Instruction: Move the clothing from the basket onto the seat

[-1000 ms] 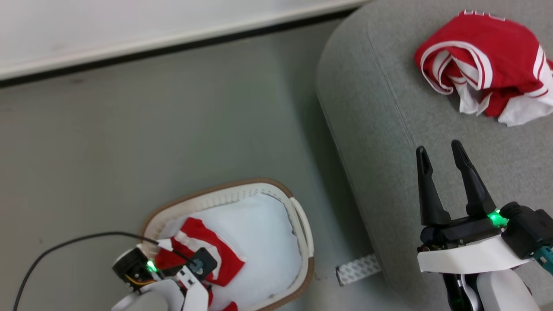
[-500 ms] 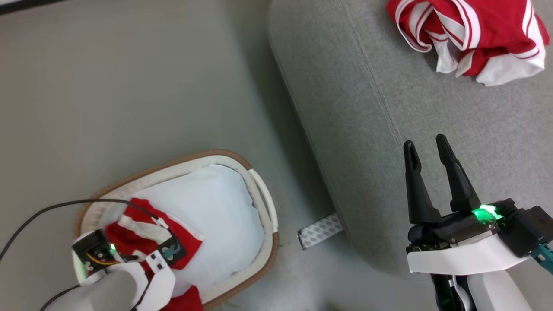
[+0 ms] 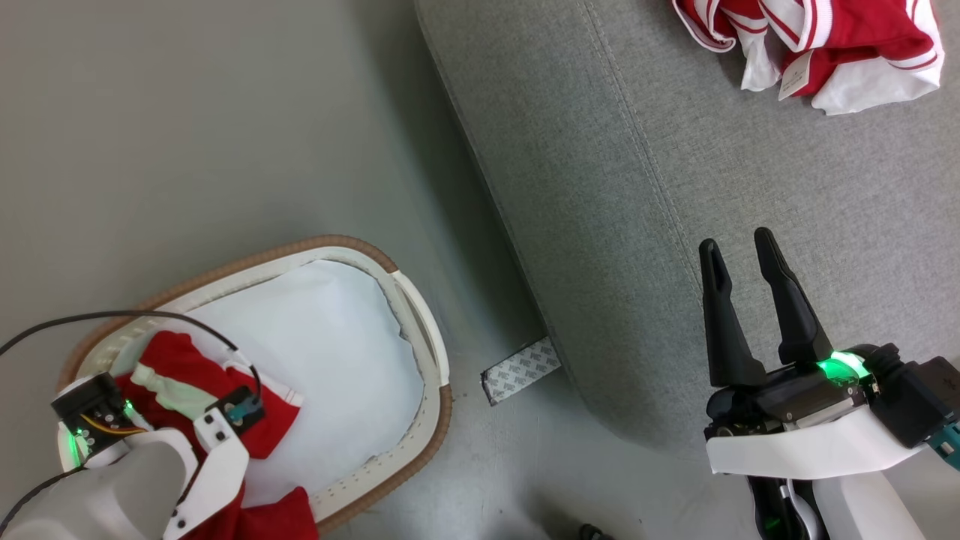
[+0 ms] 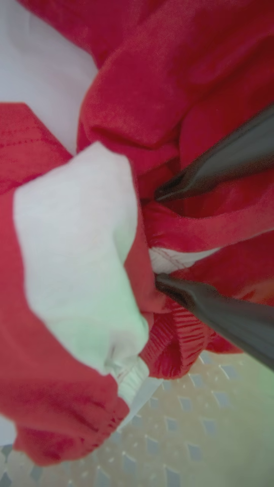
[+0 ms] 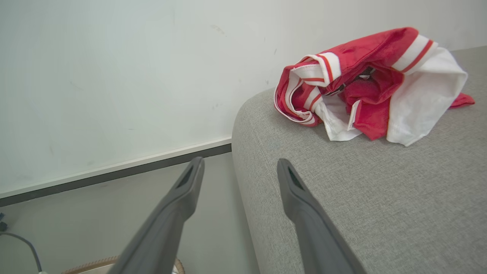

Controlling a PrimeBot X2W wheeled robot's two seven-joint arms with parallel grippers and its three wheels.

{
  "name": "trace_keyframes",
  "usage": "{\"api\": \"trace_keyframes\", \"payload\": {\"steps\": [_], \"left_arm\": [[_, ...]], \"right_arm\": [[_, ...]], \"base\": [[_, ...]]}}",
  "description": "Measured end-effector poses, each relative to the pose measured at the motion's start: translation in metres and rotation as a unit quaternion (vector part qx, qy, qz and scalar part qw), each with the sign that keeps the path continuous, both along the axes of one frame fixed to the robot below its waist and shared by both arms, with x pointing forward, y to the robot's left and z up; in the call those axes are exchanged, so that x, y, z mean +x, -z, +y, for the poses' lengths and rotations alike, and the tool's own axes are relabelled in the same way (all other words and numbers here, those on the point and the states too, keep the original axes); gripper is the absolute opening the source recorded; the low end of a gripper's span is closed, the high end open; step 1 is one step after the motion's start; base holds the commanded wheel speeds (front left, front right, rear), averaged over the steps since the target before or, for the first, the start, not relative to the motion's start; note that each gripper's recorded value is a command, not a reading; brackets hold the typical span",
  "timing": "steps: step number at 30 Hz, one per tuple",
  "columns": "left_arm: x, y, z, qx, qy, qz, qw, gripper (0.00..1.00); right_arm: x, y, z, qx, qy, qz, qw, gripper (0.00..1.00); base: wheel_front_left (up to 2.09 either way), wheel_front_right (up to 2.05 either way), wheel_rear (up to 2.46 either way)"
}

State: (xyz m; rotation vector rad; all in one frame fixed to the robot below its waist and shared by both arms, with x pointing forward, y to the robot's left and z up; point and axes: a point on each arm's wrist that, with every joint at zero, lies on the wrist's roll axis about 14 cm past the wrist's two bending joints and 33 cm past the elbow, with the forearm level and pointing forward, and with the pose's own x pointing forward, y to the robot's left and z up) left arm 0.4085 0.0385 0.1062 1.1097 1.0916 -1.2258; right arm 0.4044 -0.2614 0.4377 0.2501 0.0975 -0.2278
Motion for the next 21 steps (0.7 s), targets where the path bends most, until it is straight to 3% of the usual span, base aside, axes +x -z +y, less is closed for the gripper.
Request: {"api": "trace_keyframes", "payload": {"steps": [3,13,17,21], "left_arm": [[-0.001,0.001,-0.003,-0.006,-0.006,0.005,1.000,0.00],[-0.006,-0.023,-0.029,-0.056,-0.026,0.007,0.998,0.00],[-0.013,-0.052,-0.048,-0.099,-0.049,0.005,0.994,0.00],[-0.015,-0.095,-0.085,-0.176,-0.085,-0.003,0.981,0.00]], "right_arm": [[0.000,0.001,-0.001,0.000,0.002,0.001,1.000,1.00],[-0.002,-0.013,-0.002,-0.005,0.000,-0.016,1.000,1.00],[-0.006,-0.031,-0.006,-0.017,0.003,-0.038,0.999,1.00],[-0.014,-0.051,-0.008,-0.031,0.002,-0.062,0.998,1.00]], "base": [[0.00,0.00,0.00],[0.00,0.00,0.00],[0.00,0.00,0.00],[0.00,0.00,0.00]]}}
